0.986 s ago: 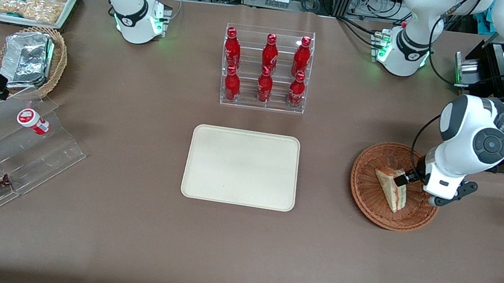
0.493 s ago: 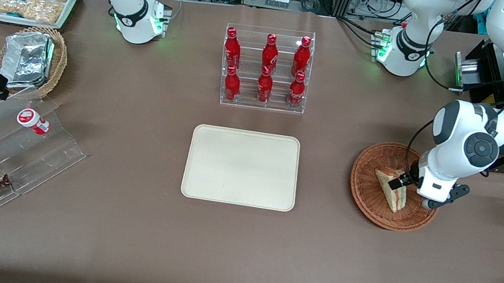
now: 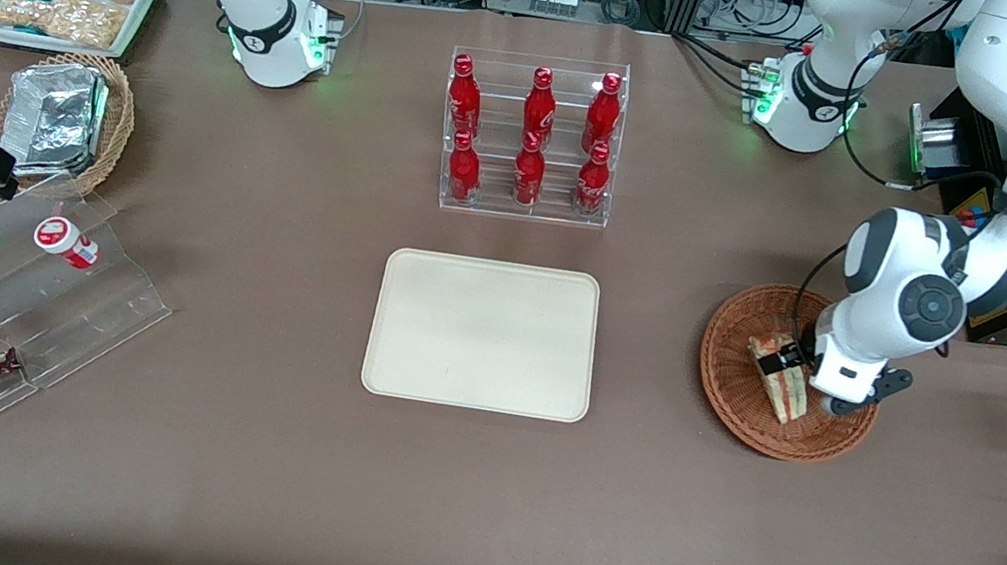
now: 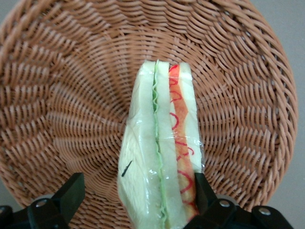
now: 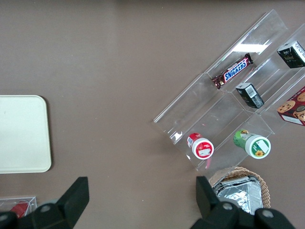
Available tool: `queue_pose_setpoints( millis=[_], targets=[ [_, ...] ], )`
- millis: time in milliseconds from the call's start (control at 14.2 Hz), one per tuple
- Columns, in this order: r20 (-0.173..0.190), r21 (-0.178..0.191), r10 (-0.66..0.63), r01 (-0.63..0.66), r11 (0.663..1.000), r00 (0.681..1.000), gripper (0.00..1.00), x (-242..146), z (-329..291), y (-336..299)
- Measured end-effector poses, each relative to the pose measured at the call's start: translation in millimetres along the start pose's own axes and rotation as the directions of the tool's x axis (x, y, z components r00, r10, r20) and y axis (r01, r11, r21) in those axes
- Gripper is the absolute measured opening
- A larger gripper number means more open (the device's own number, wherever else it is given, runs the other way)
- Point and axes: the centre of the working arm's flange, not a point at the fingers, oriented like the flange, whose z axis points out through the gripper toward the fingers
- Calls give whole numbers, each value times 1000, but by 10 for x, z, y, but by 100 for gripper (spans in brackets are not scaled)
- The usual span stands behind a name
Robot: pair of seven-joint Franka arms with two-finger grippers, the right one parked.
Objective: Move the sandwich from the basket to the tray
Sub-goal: 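Close the left gripper on the wrapped sandwich wedge, then lift the sandwich and carry it over the cream tray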
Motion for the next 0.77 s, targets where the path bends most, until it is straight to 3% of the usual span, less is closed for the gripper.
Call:
queue_pose_setpoints(
  millis=[70,141,563,704,775],
  targets=[
    [-1,-1,-9,9,1000,1000,100,-13,14,24],
    [-2,-3,-16,16,1000,1000,93,-17,25,35],
    [-7,-7,-52,52,999,999,33,33,-44,55],
    [9,11,-54,54,998,998,19,96,-191,81],
    [17,24,-54,53,998,998,18,137,-325,102]
  ],
)
